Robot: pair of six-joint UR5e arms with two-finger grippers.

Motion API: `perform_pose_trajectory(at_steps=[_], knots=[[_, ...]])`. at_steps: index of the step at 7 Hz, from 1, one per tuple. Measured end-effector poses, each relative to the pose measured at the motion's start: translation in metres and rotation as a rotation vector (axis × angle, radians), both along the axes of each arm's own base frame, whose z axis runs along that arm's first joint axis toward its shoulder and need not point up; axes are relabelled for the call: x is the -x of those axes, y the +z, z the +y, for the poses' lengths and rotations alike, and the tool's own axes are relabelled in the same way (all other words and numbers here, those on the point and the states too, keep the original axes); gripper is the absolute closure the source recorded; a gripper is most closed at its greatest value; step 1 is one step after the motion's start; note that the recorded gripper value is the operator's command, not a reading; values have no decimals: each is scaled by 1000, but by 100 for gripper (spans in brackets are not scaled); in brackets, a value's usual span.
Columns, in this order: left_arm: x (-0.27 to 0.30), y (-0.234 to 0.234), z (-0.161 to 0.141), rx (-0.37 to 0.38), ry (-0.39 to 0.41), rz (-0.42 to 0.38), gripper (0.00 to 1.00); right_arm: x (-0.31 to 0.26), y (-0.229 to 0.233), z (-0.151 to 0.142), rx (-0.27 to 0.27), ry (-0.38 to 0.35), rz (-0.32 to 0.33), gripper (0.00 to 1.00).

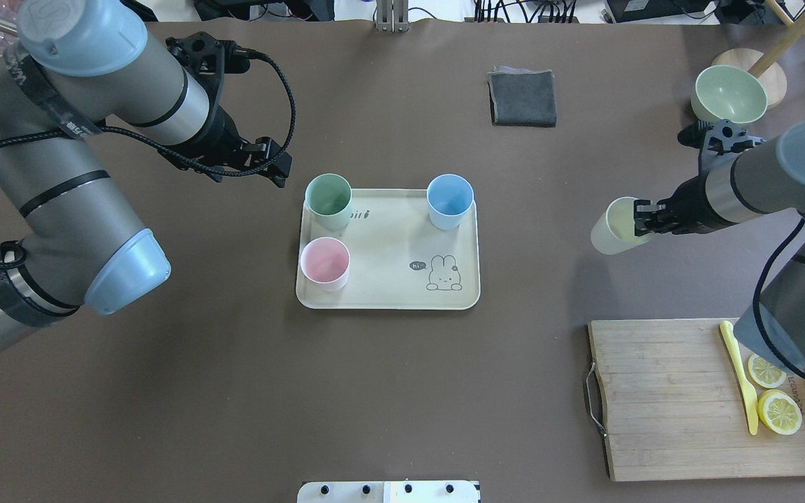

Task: Place all cups on tray

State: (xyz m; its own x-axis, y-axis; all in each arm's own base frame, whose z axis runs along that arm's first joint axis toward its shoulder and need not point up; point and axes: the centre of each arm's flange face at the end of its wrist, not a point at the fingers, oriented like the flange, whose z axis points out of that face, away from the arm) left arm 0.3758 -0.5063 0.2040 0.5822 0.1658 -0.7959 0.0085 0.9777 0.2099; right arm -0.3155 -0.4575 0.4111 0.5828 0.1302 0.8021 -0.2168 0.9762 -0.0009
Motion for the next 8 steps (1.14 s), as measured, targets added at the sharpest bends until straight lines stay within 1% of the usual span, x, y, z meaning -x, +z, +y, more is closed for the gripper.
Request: perform_pose_trajectory(at_steps=[1, 2, 3, 4, 5, 6, 8], knots=[[0, 1, 0, 1, 0, -1, 2, 41, -35, 7, 47, 52, -37, 100], [-1, 1, 0, 2, 1, -2, 2, 84, -76, 15, 95, 100, -45, 100], [-2, 2, 0, 3, 2, -3, 2, 121, -116, 24, 128, 122, -28, 100], [-2, 2, 0, 4, 3, -3, 2, 149, -144, 36, 143, 131, -11, 100], [-3, 4, 0, 6, 4, -5, 2, 167, -158, 47, 144, 131, -3, 48], [-3, 5, 0, 7, 5, -6, 2, 177, -166, 54, 140, 125, -2, 0], [-3, 7, 0, 9, 5, -7, 2, 182, -174, 57, 121, 112, -4, 0]])
